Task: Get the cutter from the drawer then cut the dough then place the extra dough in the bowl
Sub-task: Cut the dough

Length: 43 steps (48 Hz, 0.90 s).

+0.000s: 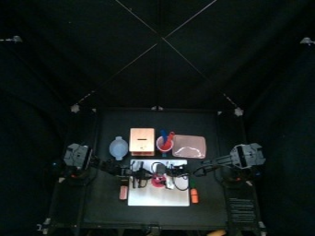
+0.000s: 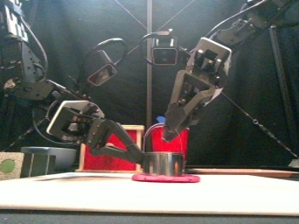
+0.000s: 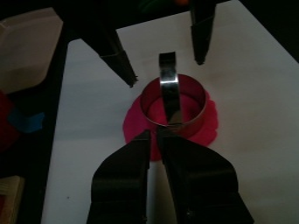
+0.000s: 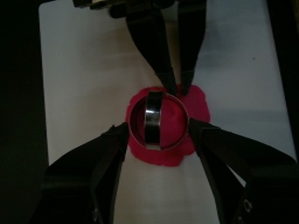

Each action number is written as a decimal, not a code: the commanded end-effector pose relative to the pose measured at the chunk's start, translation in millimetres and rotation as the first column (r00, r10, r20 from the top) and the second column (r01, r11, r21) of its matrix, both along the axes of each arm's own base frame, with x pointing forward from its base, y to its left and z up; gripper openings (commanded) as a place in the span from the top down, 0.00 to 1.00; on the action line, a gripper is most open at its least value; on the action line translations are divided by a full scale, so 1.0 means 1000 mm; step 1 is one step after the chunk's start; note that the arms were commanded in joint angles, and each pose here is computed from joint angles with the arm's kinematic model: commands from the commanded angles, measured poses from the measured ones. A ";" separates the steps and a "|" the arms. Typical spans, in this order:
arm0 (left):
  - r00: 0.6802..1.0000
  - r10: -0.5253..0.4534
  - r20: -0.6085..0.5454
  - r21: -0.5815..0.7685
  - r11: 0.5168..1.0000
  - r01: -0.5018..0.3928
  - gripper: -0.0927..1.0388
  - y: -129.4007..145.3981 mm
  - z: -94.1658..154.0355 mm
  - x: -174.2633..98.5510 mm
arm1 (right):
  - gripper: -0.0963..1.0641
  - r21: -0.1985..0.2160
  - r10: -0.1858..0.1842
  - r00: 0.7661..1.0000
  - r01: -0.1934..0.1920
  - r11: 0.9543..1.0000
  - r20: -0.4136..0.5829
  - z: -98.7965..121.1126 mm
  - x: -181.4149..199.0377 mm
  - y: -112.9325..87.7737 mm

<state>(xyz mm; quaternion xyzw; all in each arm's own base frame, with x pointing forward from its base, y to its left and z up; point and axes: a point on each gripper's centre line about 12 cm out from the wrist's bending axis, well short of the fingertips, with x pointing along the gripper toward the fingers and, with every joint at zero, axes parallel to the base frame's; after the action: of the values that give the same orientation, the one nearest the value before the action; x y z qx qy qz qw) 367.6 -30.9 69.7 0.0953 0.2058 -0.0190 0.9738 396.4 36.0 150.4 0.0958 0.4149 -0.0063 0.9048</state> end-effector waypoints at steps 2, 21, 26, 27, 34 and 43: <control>1.000 0.007 0.026 -0.002 1.000 -0.007 0.42 0.002 0.007 0.006 | 0.14 0.003 -0.003 0.998 0.002 1.000 0.057 0.021 0.008 -0.001; 1.000 0.005 -0.003 -0.003 1.000 -0.005 0.42 0.002 0.003 0.004 | 0.14 0.002 -0.002 1.000 0.002 1.000 0.031 0.019 0.012 -0.001; 1.000 0.005 -0.006 -0.003 1.000 -0.005 0.42 0.001 0.001 0.005 | 0.15 0.006 -0.005 1.000 0.005 1.000 0.023 0.018 0.014 0.000; 1.000 0.005 -0.009 -0.002 1.000 -0.005 0.42 0.001 0.000 0.004 | 0.15 0.004 -0.004 1.000 0.003 1.000 0.020 0.017 0.014 0.000; 1.000 0.002 -0.020 -0.003 1.000 -0.002 0.42 0.000 -0.004 0.005 | 0.16 0.006 -0.005 1.000 0.005 1.000 0.012 0.014 0.016 0.000; 1.000 -0.001 -0.018 -0.003 1.000 0.001 0.42 -0.001 -0.004 0.006 | 0.18 0.006 -0.001 1.000 0.001 1.000 0.020 0.017 0.020 0.001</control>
<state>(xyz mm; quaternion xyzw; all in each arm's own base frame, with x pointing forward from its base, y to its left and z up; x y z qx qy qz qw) 367.5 -30.7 58.6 0.0955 0.2281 -0.0210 0.9687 409.2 37.5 149.1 0.0962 0.4295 -0.0074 0.8979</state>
